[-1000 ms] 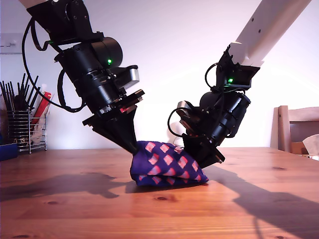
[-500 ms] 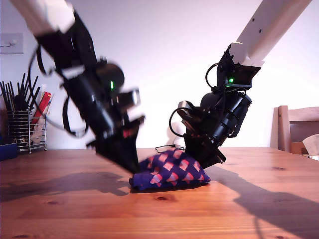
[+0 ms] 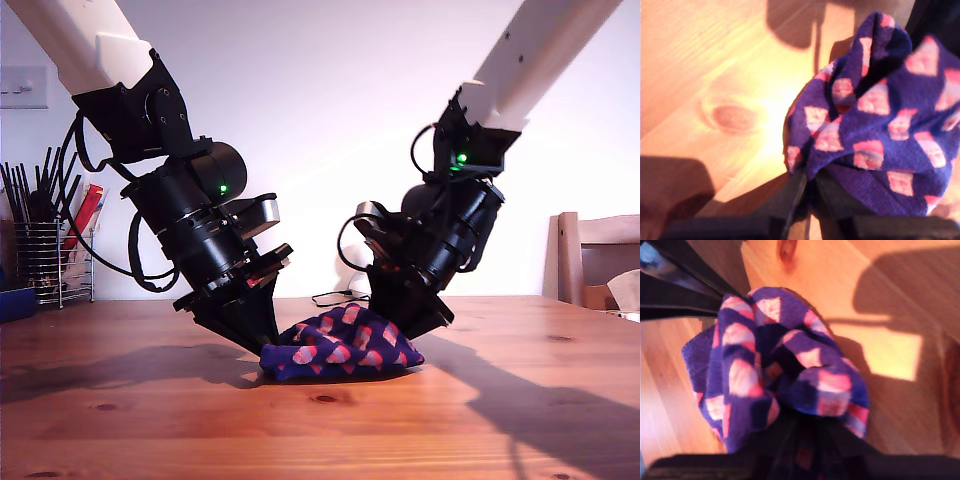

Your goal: Fold the socks in front of you. After folding them, place them to the left side.

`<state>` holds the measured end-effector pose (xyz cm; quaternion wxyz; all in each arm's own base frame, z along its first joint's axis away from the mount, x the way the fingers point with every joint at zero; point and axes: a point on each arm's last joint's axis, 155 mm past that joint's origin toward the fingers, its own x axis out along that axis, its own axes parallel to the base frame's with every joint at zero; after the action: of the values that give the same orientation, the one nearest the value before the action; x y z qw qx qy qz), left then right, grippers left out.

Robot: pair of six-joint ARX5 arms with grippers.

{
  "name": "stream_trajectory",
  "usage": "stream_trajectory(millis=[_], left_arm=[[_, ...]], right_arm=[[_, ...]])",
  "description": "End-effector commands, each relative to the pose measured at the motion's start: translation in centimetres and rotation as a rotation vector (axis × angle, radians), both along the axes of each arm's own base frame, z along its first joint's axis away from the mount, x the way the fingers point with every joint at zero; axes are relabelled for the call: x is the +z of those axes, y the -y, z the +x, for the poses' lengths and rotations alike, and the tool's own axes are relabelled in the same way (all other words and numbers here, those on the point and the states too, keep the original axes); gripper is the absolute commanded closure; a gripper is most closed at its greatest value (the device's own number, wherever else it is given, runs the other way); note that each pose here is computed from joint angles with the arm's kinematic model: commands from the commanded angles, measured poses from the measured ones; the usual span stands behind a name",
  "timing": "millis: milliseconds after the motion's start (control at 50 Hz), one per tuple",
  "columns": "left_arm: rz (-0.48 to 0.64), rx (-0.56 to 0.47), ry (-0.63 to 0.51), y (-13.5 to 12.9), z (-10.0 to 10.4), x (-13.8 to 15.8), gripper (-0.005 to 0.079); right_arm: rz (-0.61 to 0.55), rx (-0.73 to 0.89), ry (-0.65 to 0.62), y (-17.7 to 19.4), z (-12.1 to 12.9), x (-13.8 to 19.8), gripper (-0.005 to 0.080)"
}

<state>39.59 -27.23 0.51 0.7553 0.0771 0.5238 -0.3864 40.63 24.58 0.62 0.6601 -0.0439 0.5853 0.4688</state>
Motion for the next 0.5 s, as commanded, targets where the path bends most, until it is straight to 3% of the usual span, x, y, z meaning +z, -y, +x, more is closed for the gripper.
stream_trajectory(millis=[0, 160, 480], left_arm=[[0.064, -0.006, -0.104, -0.7, -2.1, -4.6, 0.0764], [0.074, -0.011, -0.121, -0.9, -2.6, -4.8, 0.0764], [0.112, -0.043, -0.159, -1.8, -4.1, -5.5, 0.0764]], right_arm=[[-0.034, -0.02, -0.01, 0.7, 0.1, -0.4, 0.0639], [-0.049, -0.03, 0.029, 0.9, 0.9, 1.5, 0.0634], [-0.085, -0.06, 0.122, 1.0, 3.5, 3.7, 0.0538]])
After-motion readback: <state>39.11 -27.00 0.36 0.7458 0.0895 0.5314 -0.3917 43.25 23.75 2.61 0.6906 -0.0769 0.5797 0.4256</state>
